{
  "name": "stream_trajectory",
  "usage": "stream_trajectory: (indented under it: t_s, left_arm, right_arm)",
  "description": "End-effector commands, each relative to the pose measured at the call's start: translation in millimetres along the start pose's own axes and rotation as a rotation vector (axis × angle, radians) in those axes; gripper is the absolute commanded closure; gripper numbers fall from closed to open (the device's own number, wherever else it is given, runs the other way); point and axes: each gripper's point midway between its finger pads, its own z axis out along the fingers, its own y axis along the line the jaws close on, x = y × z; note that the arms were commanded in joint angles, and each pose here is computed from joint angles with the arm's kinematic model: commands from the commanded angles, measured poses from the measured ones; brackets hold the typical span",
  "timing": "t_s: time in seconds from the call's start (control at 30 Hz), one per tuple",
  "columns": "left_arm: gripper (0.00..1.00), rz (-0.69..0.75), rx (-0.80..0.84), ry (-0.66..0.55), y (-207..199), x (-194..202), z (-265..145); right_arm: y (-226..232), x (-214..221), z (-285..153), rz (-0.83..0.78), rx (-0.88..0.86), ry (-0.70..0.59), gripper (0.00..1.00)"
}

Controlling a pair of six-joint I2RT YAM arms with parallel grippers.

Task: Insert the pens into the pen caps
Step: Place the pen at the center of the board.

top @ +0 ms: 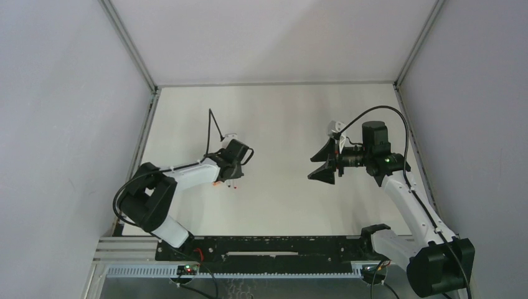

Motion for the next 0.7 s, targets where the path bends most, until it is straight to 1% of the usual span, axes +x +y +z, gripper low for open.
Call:
stream_trajectory:
  t_s: [0.0,0.1,0.23,0.33,0.43,0.5,0.63,0.67]
  left_arm:
    - [0.74,-0.018,0.034,-0.069,-0.7,-22.6,-18.3]
    - [0.69,-0.031,0.065,-0.093,-2.0,-28.0,-29.1]
    - [0.67,-0.045,0.135,-0.130,-5.4,-34.6,-48.1]
    - [0.64,-0.052,0.315,-0.201,-23.2,-44.3,-77.7]
    - [0.54,-0.060,0.540,-0.317,-40.4,-59.9,-127.3]
    - [0.46,-0.049,0.643,-0.389,-43.2,-71.0,-163.2]
    - [0.26,0.064,0.737,-0.516,-31.7,-92.6,-238.5]
    - [0.20,0.095,0.739,-0.535,-27.7,-93.7,-248.1]
  right_arm:
    - [-1.2,-14.9,-5.2,-0.057,0.012,-0.023,0.23]
    - [-2.0,-15.7,-6.4,-0.059,0.017,-0.026,0.23]
    - [-3.6,-16.4,-8.3,-0.062,0.027,-0.028,0.23]
    - [-6.1,-17.8,-13.4,-0.075,0.053,-0.030,0.24]
    - [-11.4,-20.4,-24.3,-0.110,0.106,-0.024,0.24]
    - [-18.2,-21.9,-34.7,-0.126,0.158,-0.029,0.23]
    - [-38.8,-21.5,-59.8,-0.097,0.265,-0.054,0.23]
    - [-44.8,-20.5,-65.5,-0.087,0.293,-0.056,0.23]
